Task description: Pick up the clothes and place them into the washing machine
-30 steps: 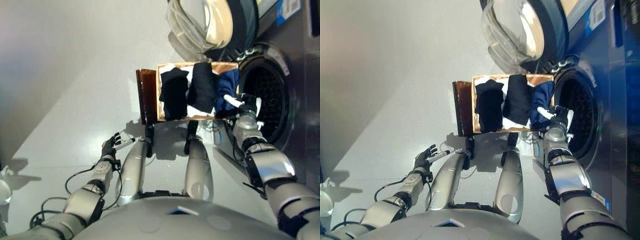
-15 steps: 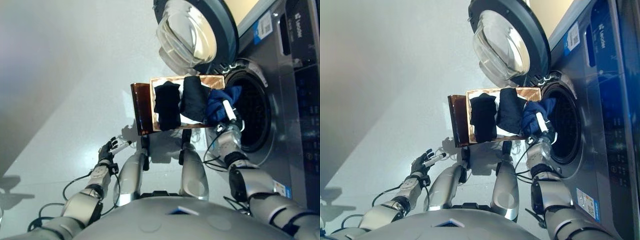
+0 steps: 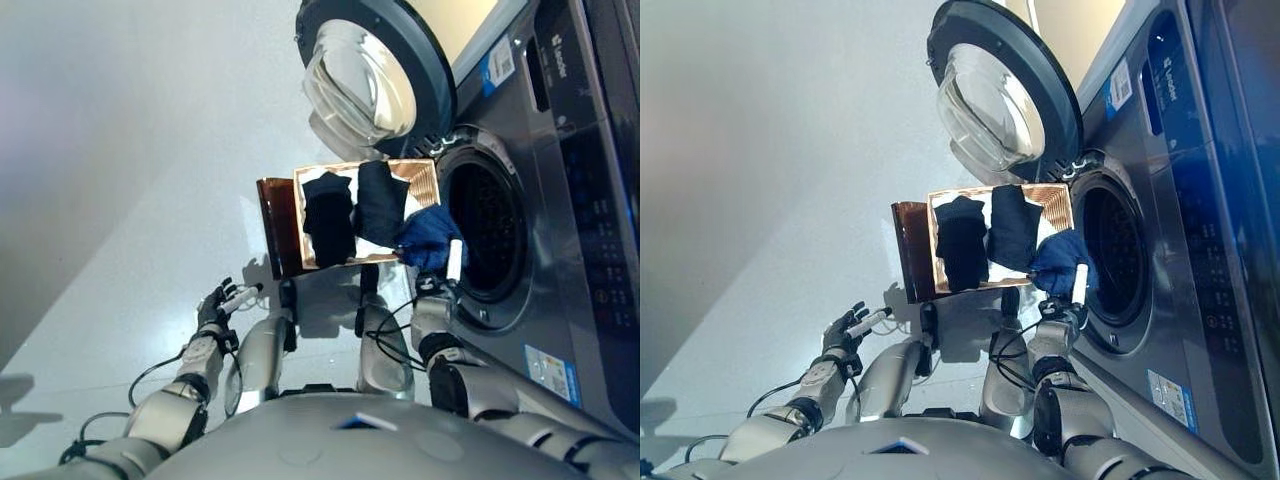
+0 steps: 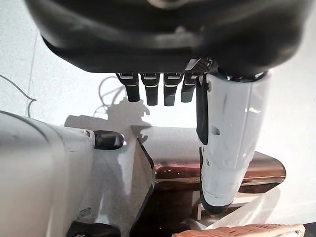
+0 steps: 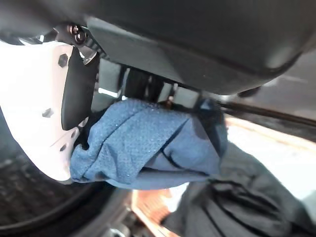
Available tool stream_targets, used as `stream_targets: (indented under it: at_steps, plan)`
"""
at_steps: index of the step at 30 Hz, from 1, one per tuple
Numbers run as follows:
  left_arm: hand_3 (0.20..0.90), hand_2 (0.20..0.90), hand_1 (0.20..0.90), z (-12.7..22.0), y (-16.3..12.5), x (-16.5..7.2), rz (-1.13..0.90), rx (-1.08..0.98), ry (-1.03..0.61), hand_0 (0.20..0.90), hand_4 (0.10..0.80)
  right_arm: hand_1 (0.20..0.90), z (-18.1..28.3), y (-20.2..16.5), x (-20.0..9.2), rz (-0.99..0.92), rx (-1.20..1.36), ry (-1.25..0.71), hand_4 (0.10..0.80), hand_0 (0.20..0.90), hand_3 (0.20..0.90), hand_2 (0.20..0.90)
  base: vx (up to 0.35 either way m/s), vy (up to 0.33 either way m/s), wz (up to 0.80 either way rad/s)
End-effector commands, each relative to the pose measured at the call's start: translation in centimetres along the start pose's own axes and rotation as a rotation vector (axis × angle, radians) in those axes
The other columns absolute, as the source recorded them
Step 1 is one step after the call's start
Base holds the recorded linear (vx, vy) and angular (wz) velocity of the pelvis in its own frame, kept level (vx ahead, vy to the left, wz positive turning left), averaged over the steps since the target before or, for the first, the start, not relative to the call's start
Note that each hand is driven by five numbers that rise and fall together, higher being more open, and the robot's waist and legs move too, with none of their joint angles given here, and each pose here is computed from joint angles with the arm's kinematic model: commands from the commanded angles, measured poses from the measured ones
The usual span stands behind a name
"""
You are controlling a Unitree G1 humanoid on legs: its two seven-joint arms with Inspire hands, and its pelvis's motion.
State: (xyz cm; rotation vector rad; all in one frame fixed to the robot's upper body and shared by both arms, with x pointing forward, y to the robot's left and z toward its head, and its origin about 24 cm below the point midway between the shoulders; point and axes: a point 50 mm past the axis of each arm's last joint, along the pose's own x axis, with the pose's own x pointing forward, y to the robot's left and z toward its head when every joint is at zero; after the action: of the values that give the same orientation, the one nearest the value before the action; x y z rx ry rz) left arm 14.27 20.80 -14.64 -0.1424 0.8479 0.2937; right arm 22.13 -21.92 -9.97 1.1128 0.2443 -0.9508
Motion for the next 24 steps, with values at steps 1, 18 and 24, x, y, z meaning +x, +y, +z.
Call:
stream_targets:
  at_steps: [1,18,24]
  plan:
    - [0.9,0.9,0.9,0.3,0.3,0.0,0.034,-0.018,-0.037,0.9,0.8,0.2,3.7,4.6,1.0,0.117,0.074,-0.181,0.3,0.2,0.2,0.2,0.0,0.0,0.0]
    - [0.9,0.9,0.9,0.9,-0.5,0.1,-0.017,0.072,-0.063,0.9,0.8,0.2,11.0,11.4,2.1,0.066,0.306,-0.427,0.3,0.2,0.2,0.2,-0.041,-0.023,0.02]
    - [0.9,0.9,0.9,0.8,-0.6,0.1,-0.031,0.105,-0.06,0.9,0.8,0.2,12.7,13.2,2.3,0.091,0.247,-0.454,0.3,0.2,0.2,0.2,-0.011,-0.014,0.01]
